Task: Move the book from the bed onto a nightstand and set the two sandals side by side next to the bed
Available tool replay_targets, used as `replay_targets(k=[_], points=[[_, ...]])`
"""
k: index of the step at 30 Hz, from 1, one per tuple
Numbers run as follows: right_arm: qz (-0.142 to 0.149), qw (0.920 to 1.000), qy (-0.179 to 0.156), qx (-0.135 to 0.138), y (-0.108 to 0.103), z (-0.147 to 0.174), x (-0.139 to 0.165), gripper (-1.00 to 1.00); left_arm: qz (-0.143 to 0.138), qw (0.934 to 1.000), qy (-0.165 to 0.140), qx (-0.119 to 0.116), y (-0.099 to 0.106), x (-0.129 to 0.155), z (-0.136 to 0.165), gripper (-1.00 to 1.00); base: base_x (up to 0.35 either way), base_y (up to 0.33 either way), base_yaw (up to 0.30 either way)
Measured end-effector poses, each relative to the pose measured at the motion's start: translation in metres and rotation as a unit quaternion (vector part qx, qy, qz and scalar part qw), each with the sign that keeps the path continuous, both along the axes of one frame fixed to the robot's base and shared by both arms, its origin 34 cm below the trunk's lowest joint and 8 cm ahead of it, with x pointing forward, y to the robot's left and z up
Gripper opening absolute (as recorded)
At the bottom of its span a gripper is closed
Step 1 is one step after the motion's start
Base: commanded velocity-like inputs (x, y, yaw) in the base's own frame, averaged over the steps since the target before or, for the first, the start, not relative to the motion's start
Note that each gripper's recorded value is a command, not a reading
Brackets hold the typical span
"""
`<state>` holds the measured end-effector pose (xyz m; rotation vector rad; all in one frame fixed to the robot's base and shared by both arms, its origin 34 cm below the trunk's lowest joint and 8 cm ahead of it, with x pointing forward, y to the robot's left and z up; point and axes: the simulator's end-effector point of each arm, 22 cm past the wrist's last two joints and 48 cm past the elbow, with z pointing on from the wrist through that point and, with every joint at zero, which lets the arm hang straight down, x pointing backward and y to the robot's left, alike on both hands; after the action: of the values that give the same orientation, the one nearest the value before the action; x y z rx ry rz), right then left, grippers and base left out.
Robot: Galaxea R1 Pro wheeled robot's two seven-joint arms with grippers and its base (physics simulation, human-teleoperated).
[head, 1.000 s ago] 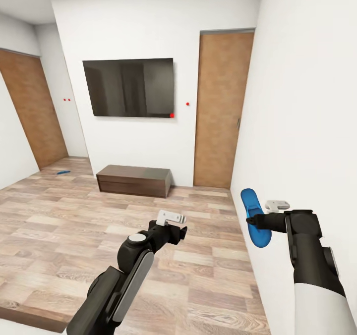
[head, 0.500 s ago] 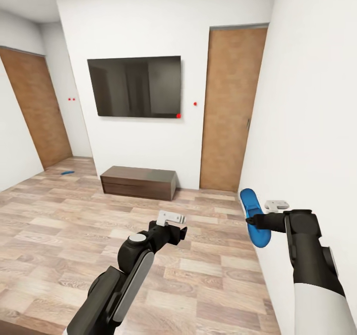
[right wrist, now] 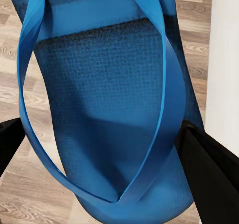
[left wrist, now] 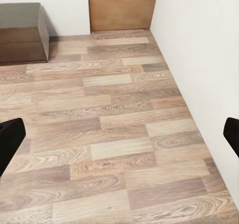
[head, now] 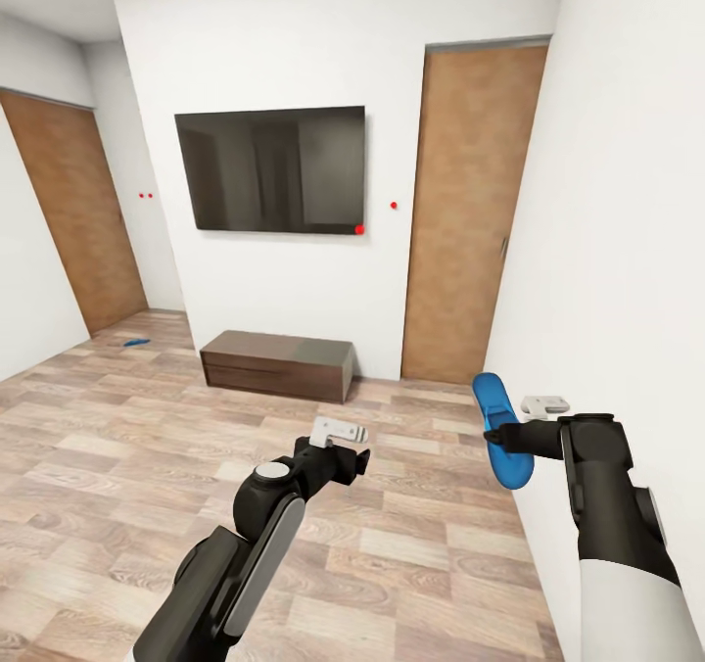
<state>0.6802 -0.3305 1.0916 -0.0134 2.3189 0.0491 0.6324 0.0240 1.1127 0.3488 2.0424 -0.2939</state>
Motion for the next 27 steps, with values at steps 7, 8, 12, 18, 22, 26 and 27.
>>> replay_targets(k=[7, 8, 12, 18, 22, 26, 27], points=[[0.000, 1.0000, 0.000, 0.000, 0.000, 0.000, 0.000, -1.00, -0.004, 0.9999, 0.008, 0.007, -0.003, -0.002, -0.009, 1.00, 0.269, -0.144, 0.001], [0.000, 1.0000, 0.000, 0.000, 0.000, 0.000, 0.000, -1.00, -0.005, 0.9999, 0.008, 0.009, -0.004, -0.002, -0.010, 1.00, 0.278, -0.202, 0.000], [0.001, 1.0000, 0.001, 0.000, 0.001, 0.000, 0.000, -1.00, -0.013, 0.9998, 0.009, 0.015, -0.010, -0.005, -0.013, 1.00, 0.271, -0.214, 0.000], [0.002, 1.0000, 0.002, 0.000, 0.002, -0.001, 0.000, -1.00, -0.023, 0.9995, 0.010, 0.021, -0.017, -0.009, -0.016, 1.00, 0.144, -0.110, 0.000], [0.012, 0.9999, 0.003, -0.001, 0.011, -0.003, 0.001, -1.00, -0.024, 0.9994, 0.009, 0.022, -0.018, -0.009, -0.016, 1.00, 0.040, -0.025, 0.000], [0.047, 0.9987, 0.009, -0.018, 0.039, -0.006, 0.002, -1.00, -0.025, 0.9994, 0.009, 0.022, -0.019, -0.010, -0.016, 1.00, 0.067, -0.009, 0.000], [0.055, 0.9982, 0.011, -0.023, 0.044, -0.008, 0.002, -1.00, -0.025, 0.9994, 0.009, 0.022, -0.019, -0.010, -0.016, 1.00, 0.091, -0.005, 0.000]])
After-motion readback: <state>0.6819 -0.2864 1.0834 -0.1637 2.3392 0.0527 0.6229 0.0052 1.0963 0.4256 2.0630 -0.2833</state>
